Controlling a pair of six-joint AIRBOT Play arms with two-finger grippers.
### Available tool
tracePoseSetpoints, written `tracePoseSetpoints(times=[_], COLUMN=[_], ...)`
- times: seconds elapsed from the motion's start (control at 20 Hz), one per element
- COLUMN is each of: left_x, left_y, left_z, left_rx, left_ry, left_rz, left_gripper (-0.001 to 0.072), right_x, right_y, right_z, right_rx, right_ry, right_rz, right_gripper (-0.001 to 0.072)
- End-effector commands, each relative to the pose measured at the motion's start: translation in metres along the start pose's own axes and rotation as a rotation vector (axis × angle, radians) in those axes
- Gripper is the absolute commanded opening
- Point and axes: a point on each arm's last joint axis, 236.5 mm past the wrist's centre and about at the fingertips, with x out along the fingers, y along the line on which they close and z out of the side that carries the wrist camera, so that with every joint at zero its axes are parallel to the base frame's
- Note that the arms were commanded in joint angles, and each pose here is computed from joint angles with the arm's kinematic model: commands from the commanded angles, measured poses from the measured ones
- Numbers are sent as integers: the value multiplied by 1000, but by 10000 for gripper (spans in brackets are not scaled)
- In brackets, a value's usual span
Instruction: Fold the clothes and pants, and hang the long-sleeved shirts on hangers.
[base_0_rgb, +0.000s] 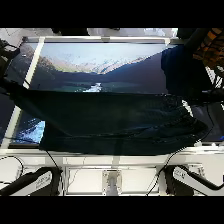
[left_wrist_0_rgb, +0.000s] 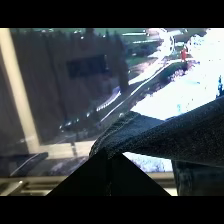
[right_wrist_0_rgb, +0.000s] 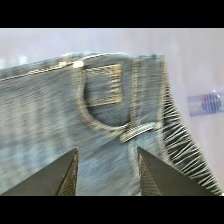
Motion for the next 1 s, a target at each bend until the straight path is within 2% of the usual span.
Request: tracePoseSetpoints(times=[0.0, 0.35, 0.7, 0.75, 0.85, 0.9, 0.95], left_x=[52, 107, 126, 127, 130, 132, 135], left_y=[4, -25, -39, -42, -48, -55, -61], left_z=[23, 45, 45, 45, 47, 49, 50], left_rx=[-15, -3, -3, -7, -13, -22, -28], left_ry=[-5, 5, 38, 37, 36, 32, 36], left_rz=[-30, -126, -175, -187, -212, -241, -267], left_gripper=[29, 30, 30, 30, 30, 30, 29], right_x=[40, 118, 160, 163, 166, 167, 168], right_y=[-25, -33, -37, -36, -31, -28, -25], right_z=[6, 10, -21, -24, -26, -24, -21], right_rx=[54, 68, 76, 75, 66, 58, 52], right_ry=[37, 157, 270, 278, 285, 280, 271], right_rz=[-51, -62, -74, -72, -64, -63, -60], right_gripper=[404, 402, 392, 366, 130, 44, 14])
